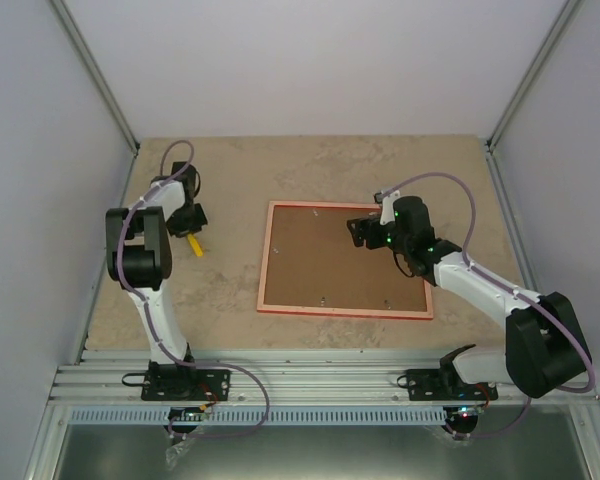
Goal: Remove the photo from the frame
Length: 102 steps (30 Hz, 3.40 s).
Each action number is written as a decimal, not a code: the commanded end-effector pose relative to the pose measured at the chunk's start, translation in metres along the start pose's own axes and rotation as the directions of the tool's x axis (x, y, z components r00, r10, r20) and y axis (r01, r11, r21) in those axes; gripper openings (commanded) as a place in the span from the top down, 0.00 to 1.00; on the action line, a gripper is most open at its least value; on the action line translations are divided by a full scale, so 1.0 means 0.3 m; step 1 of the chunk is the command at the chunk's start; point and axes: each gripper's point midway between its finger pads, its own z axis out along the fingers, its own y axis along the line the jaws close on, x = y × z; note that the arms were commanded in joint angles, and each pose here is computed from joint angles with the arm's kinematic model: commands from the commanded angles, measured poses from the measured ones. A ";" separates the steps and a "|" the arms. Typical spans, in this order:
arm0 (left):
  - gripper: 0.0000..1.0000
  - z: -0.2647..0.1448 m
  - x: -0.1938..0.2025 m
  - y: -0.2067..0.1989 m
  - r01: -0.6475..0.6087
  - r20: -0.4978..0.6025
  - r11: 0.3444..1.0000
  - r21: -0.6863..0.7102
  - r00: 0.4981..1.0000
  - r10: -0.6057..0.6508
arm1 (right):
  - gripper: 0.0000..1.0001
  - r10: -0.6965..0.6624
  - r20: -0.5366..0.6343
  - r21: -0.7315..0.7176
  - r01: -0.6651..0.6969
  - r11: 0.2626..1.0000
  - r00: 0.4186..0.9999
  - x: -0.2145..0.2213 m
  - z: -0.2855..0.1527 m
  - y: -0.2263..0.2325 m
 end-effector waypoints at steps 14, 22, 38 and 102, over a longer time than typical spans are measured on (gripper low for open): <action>0.60 0.047 -0.015 0.027 -0.014 -0.018 0.999 -0.030 1.000 0.013 | 0.08 0.002 0.008 0.057 -0.002 0.998 1.000 -0.038 -0.009 -0.031; 0.41 -0.088 -0.023 -0.003 0.034 0.044 0.996 0.085 0.998 -0.038 | 0.08 0.006 -0.026 0.072 -0.004 0.997 1.000 -0.026 -0.023 -0.036; 0.26 -0.342 0.366 -0.326 -0.215 0.100 0.915 0.342 0.976 0.192 | 0.02 0.029 -0.132 0.037 -0.024 0.999 0.991 0.075 -0.031 -0.005; 0.89 -0.159 0.358 -0.439 -0.229 0.034 0.913 0.337 0.972 0.231 | 0.02 -0.450 -0.245 -0.205 0.407 0.890 0.859 0.222 0.079 0.313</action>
